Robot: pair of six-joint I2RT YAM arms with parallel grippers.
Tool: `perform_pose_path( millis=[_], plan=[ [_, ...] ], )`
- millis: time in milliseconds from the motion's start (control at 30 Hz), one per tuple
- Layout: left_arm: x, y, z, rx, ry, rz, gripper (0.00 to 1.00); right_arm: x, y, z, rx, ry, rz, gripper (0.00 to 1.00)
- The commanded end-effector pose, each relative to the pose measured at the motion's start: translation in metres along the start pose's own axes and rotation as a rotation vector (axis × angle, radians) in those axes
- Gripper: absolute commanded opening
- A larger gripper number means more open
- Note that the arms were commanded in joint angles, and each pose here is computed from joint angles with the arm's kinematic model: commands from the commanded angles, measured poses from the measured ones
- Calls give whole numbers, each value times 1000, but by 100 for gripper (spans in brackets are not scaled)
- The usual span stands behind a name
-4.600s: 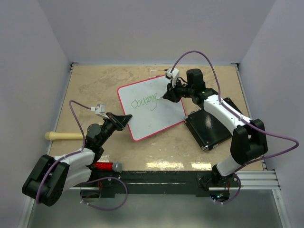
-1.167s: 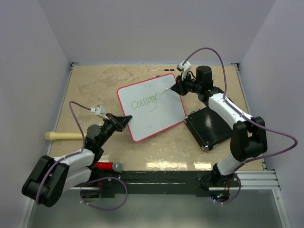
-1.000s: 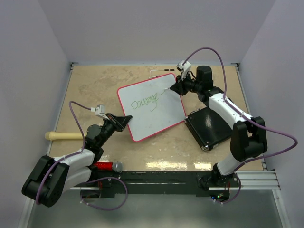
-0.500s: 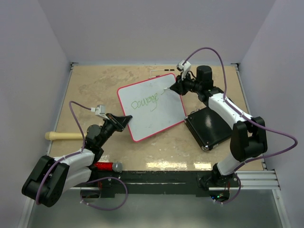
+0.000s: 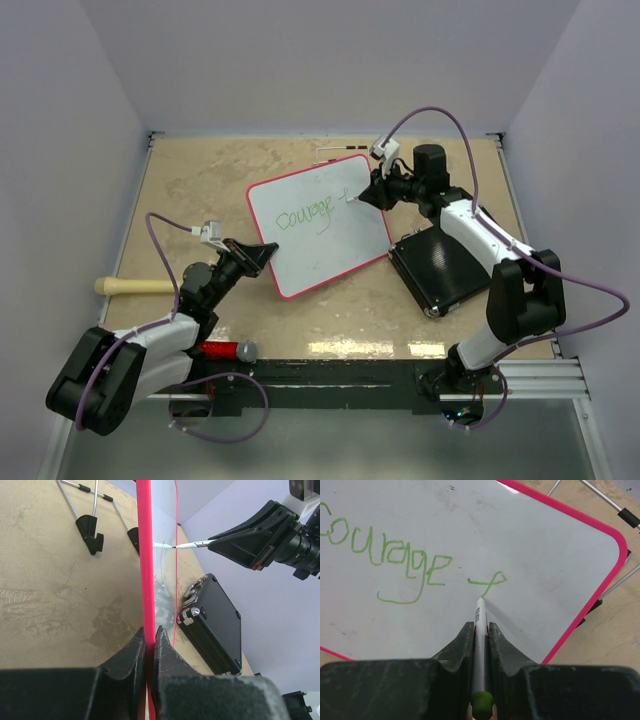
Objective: Write a sentence on the whiteboard
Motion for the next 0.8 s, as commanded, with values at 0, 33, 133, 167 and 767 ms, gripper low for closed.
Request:
perform_pose_path(
  millis=[0, 33, 133, 167, 767],
  plan=[
    [10, -24, -7, 107, -16, 132, 0, 5, 2, -8, 4, 7, -28, 0],
    [9, -24, -7, 108, -17, 132, 0, 3, 4, -8, 1, -3, -27, 0],
    [9, -24, -7, 110, -19, 134, 0, -4, 13, -9, -19, -50, -32, 0],
    [9, -24, -7, 108, -19, 134, 0, -6, 17, -10, -32, -61, -37, 0],
    [9, -23, -6, 110, -17, 136, 0, -28, 32, -9, -77, -165, -15, 0]
  ],
)
Point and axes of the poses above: each gripper's point midway between its finger pads, its own z axis out along the fingers, its own x axis along the line the jaws close on, y = z × x, the point moved 3 cm from there along -z, back along the fingers, and after that the axes turned 4 degrees about z, right-handed, at the moved point
